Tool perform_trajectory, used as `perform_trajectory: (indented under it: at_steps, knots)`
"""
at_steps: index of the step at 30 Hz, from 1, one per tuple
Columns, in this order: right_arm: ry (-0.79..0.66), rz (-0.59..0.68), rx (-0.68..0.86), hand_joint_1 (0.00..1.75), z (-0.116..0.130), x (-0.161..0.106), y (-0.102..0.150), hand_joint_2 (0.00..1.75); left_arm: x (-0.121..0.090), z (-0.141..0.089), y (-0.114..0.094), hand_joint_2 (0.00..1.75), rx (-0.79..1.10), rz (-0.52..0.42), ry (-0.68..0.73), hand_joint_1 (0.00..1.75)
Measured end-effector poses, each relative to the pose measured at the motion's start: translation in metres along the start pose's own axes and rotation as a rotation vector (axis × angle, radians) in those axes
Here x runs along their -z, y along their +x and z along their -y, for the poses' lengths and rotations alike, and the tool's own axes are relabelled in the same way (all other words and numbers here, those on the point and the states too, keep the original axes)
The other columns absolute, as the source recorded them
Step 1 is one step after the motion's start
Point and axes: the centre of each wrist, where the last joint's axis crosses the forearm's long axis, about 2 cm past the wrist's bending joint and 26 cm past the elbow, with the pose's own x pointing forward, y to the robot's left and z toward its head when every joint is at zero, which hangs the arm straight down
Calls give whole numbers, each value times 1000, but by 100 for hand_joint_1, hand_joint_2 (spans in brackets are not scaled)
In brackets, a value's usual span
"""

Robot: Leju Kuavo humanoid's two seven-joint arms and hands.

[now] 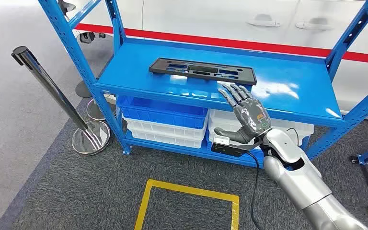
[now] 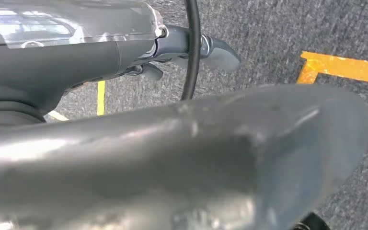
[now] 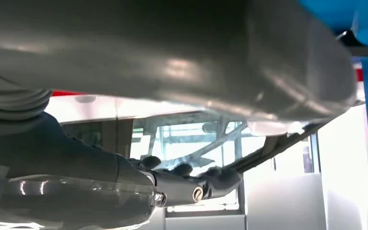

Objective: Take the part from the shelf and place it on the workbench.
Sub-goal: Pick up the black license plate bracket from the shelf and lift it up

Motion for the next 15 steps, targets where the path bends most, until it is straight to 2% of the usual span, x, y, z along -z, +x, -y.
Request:
perform_trajectory:
  at_steps: [15]
  knots:
    - [-1, -17, 2, 0, 2, -3, -6, 0, 0, 0, 2, 0, 4, 4, 0, 0]
